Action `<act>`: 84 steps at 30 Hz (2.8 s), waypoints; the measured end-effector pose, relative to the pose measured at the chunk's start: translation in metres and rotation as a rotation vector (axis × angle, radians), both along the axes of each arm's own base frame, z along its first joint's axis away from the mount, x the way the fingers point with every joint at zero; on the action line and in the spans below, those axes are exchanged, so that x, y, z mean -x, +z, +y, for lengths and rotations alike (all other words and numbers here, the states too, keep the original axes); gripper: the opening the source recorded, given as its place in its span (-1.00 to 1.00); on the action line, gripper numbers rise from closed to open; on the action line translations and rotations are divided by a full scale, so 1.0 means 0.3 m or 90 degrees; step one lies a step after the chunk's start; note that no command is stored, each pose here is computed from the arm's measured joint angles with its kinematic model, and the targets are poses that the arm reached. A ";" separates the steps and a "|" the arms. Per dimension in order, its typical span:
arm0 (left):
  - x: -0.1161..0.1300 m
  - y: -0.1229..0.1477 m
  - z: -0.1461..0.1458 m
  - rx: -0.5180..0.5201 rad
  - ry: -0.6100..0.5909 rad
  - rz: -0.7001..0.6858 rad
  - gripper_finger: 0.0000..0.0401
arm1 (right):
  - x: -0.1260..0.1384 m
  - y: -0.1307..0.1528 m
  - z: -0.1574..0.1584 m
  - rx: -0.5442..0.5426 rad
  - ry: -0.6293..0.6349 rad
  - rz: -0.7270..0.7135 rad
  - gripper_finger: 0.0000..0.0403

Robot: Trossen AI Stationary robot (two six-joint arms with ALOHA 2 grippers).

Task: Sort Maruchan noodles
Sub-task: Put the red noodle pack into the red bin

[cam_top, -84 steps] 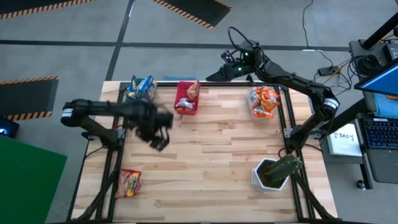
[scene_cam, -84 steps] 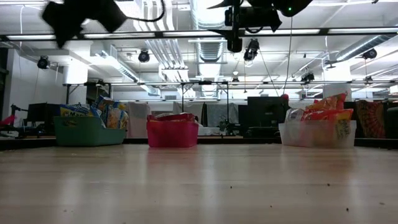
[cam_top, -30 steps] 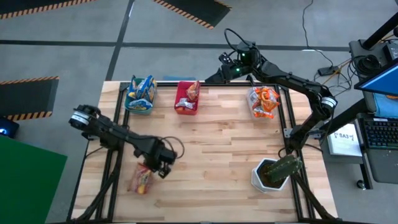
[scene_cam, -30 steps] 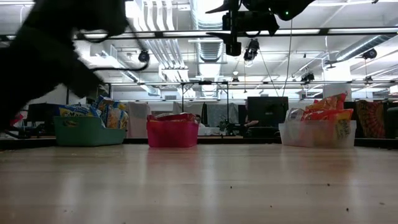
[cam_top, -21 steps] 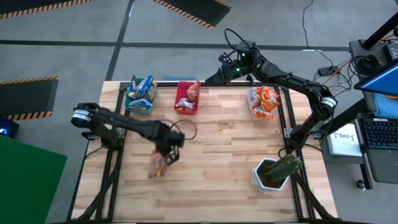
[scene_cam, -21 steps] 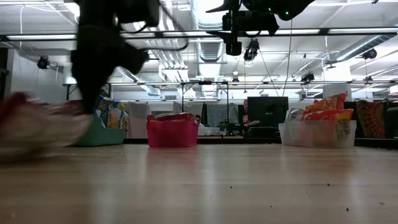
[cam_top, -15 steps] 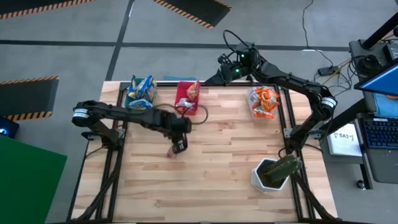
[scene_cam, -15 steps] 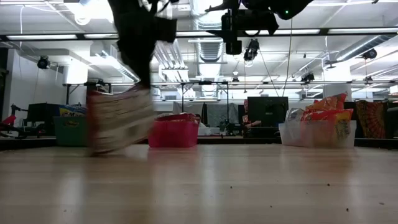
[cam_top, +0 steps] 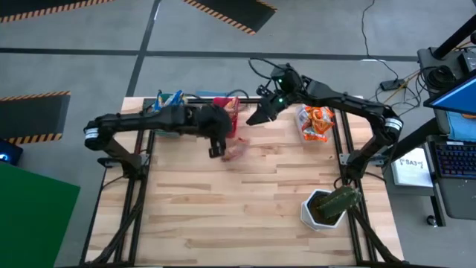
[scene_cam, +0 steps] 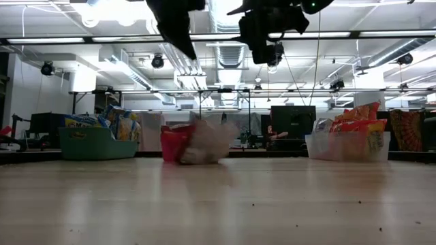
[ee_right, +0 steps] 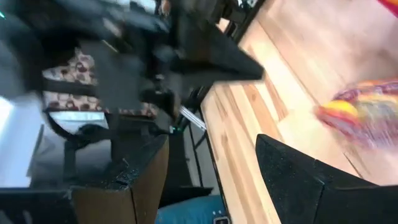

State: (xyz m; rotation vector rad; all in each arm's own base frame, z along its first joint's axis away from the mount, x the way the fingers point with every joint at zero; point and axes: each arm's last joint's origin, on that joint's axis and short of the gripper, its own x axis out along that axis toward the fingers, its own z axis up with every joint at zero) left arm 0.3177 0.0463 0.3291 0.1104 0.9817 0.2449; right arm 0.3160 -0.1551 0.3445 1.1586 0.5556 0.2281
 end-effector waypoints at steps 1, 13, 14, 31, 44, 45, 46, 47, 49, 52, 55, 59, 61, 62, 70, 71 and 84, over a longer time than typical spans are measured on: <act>0.009 0.022 0.009 -0.010 -0.005 -0.008 -1.00 | 0.005 0.003 0.004 0.005 0.004 0.000 0.15; 0.047 0.222 0.006 0.025 -0.055 -0.140 -1.00 | 0.096 0.112 0.047 0.218 0.004 -0.102 0.15; 0.048 0.222 0.004 0.032 -0.058 -0.139 -1.00 | 0.097 0.112 0.046 0.219 -0.014 -0.089 0.15; 0.024 0.015 0.002 0.102 -0.047 -0.081 -1.00 | 0.031 -0.194 -0.012 0.096 -0.083 0.315 0.15; -0.003 -0.412 0.009 0.165 0.027 -0.143 -1.00 | -0.071 -0.428 -0.045 0.068 -0.036 0.416 0.24; -0.001 -0.435 0.004 0.170 0.032 -0.138 -1.00 | -0.076 -0.443 -0.047 0.070 -0.031 0.419 0.26; 0.001 -0.456 0.003 0.174 0.036 -0.137 -1.00 | -0.084 -0.461 -0.048 0.073 -0.025 0.421 0.29; 0.004 -0.479 0.001 0.179 0.041 -0.134 -1.00 | -0.092 -0.479 -0.051 0.077 -0.019 0.420 0.32; 0.000 -0.514 0.003 0.184 0.051 -0.139 -1.00 | -0.107 -0.514 -0.058 0.085 -0.010 0.420 0.38; -0.006 -0.553 0.006 0.187 0.061 -0.145 -1.00 | -0.128 -0.557 -0.070 0.108 -0.010 0.415 0.44; -0.011 -0.598 0.006 0.190 0.065 -0.118 -1.00 | -0.145 -0.597 -0.081 0.125 -0.006 0.408 0.48; -0.016 -0.648 0.007 0.193 0.070 -0.092 -1.00 | -0.157 -0.630 -0.084 0.132 0.007 0.400 0.51; -0.020 -0.670 0.008 0.196 0.074 -0.082 -1.00 | -0.160 -0.636 -0.079 0.133 0.024 0.393 0.52; -0.021 -0.678 0.008 0.198 0.076 -0.078 -1.00 | -0.161 -0.637 -0.076 0.131 0.030 0.390 0.52; -0.034 -0.699 0.010 0.203 0.083 -0.088 -1.00 | -0.187 -0.624 -0.060 0.095 0.060 0.322 0.47; -0.035 -0.699 0.010 0.203 0.083 -0.091 -1.00 | -0.193 -0.625 -0.056 0.094 0.062 0.315 0.46; -0.036 -0.699 0.010 0.211 0.102 -0.098 -1.00 | -0.244 -0.629 0.011 0.110 0.116 0.252 0.06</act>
